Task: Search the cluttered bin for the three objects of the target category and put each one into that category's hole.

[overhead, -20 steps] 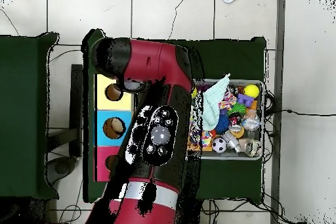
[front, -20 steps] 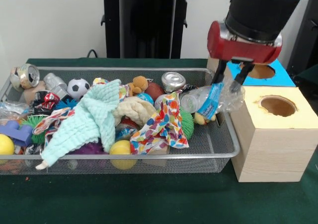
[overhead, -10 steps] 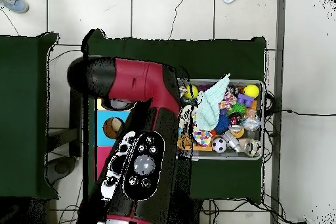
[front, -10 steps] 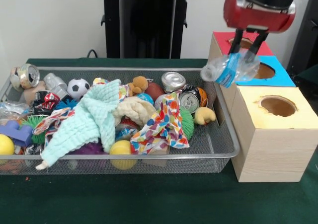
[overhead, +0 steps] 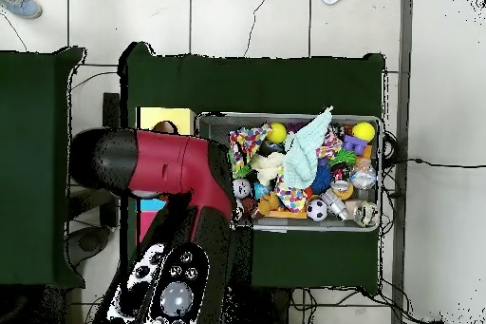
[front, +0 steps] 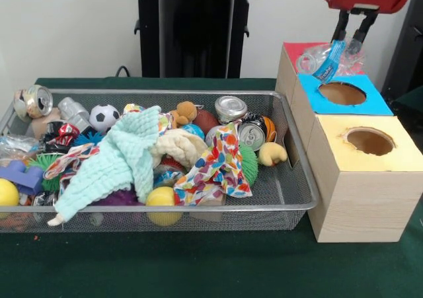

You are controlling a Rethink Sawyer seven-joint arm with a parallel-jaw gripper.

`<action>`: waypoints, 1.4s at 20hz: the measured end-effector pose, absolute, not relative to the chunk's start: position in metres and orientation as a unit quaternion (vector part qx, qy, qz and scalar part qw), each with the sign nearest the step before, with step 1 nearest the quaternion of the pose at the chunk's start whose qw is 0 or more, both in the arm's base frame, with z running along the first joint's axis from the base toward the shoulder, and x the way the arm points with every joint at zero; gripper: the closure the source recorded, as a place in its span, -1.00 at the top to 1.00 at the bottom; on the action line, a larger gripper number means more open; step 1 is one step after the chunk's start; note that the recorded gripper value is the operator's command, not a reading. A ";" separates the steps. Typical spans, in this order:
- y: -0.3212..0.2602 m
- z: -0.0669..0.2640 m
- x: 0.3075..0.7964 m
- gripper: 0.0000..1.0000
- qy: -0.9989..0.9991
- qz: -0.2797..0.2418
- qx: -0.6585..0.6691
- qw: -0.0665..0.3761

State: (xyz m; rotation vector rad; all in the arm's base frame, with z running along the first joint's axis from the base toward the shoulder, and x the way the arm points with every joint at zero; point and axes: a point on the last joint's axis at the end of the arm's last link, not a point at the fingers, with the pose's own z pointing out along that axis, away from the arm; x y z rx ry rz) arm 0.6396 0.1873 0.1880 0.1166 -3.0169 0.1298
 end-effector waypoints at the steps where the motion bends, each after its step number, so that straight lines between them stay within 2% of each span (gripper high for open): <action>1: 0.188 0.187 0.636 -1.00 -0.997 0.042 0.038 0.058; 15: 0.188 0.158 0.589 -1.00 -0.996 0.046 0.033 0.073; 28: 0.202 0.124 0.573 -1.00 -0.995 0.037 0.036 0.081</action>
